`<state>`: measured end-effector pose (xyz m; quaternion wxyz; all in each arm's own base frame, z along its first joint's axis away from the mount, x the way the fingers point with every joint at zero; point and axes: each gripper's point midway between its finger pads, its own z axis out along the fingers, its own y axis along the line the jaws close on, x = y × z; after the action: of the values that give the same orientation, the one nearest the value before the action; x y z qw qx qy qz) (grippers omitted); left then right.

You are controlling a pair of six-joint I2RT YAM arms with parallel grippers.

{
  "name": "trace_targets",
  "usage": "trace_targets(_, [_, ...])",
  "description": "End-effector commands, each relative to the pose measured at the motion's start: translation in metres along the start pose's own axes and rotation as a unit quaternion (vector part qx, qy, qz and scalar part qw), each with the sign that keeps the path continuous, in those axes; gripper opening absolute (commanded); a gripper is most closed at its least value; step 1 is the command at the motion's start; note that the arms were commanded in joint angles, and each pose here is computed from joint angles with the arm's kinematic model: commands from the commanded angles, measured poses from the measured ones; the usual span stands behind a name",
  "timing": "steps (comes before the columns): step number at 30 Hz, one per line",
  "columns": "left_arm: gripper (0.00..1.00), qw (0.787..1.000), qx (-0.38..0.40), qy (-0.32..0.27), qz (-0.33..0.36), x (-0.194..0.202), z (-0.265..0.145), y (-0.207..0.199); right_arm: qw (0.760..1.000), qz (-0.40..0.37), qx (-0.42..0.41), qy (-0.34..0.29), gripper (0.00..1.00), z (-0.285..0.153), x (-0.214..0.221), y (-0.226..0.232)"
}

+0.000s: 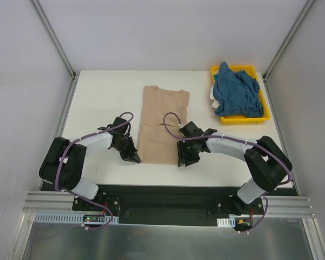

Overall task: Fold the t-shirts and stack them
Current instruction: Grab one side of the 2/3 rectangular tshirt with both arms, then fold the long partially folded tshirt into a neat square

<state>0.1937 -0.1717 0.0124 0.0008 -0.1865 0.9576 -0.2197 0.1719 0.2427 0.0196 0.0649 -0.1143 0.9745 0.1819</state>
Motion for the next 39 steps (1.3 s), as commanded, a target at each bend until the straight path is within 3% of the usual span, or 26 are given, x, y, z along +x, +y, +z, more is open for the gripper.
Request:
trace_targets(1, [0.0,0.999,-0.027,-0.012,0.013,-0.007,0.012,0.015,1.0,-0.018,-0.017,0.018,0.28,0.0,0.0,0.014])
trace_targets(4, [0.0,1.0,-0.016,-0.02,0.015,-0.004,0.009,0.014,1.0,-0.02,-0.021,0.011,0.12,-0.006,0.0,0.015])
trace_targets(9, [0.0,0.998,0.0,-0.062,0.03,0.005,-0.005,0.019,0.999,-0.033,-0.034,0.002,0.02,-0.026,0.006,0.018])
trace_targets(16, [0.0,0.986,0.098,-0.109,0.074,0.028,-0.04,-0.009,0.985,-0.078,-0.153,0.0,0.01,-0.079,0.02,0.061])
trace_targets(23, [0.0,0.93,0.247,-0.232,0.14,0.031,-0.127,-0.062,0.959,-0.14,-0.246,-0.028,0.01,-0.143,0.021,0.093])
trace_targets(31, [0.0,0.901,0.292,-0.269,0.173,0.04,-0.168,-0.077,0.923,-0.181,-0.334,-0.052,0.01,-0.193,0.033,0.113])
trace_targets(34, [0.0,0.888,0.302,-0.292,0.186,0.037,-0.189,-0.087,0.923,-0.17,-0.339,-0.061,0.01,-0.199,0.032,0.11])
trace_targets(39, [0.0,0.884,0.285,-0.316,0.191,0.023,-0.199,-0.095,0.929,-0.14,-0.335,-0.074,0.01,-0.202,0.021,0.099])
